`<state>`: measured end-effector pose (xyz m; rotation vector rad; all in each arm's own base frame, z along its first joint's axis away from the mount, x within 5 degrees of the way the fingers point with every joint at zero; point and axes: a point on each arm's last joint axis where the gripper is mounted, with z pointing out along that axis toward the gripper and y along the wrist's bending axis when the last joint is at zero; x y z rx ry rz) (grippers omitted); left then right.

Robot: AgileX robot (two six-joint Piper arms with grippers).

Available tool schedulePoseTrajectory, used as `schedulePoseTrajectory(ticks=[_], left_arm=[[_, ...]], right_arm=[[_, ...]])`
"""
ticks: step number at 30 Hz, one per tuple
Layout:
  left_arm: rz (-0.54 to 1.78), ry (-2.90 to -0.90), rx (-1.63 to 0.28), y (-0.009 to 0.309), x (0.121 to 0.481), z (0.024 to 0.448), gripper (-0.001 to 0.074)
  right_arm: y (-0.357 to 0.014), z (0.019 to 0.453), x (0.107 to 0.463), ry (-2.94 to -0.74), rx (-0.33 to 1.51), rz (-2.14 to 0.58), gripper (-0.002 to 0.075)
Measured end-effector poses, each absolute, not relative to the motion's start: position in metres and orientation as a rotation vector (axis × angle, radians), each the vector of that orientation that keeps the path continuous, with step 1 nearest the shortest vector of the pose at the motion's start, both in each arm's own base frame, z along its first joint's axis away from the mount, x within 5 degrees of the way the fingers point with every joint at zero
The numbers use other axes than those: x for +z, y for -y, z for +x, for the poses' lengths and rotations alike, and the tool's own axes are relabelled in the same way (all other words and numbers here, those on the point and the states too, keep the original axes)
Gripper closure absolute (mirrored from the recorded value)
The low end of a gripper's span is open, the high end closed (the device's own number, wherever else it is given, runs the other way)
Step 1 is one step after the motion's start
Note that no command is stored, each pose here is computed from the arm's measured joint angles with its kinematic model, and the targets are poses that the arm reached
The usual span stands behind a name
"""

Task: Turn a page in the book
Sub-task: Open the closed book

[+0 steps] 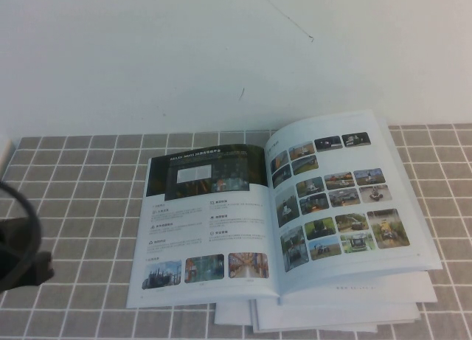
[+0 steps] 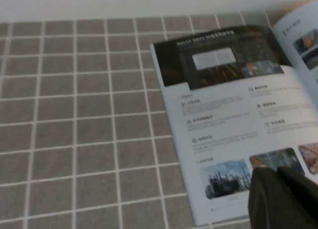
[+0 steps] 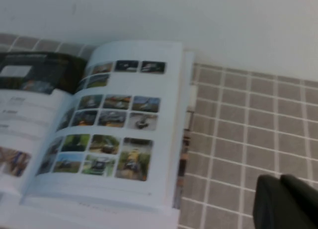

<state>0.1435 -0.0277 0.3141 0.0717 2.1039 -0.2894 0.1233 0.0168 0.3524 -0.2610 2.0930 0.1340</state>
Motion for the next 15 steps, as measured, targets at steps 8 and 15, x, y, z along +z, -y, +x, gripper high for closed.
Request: schedulePoseTrajectory(ticks=[8,15], left_arm=[[0.257,-2.236,-0.576,0.058,0.291,0.206,0.0738],[0.308,-2.219,-0.699,0.082,0.27,0.251,0.0738]], right_arm=[[-0.042,0.202,0.32,-2.181,0.485,-0.5,0.0727],[-0.056,0.254,0.268,-2.286,0.628,-0.552,0.0727]])
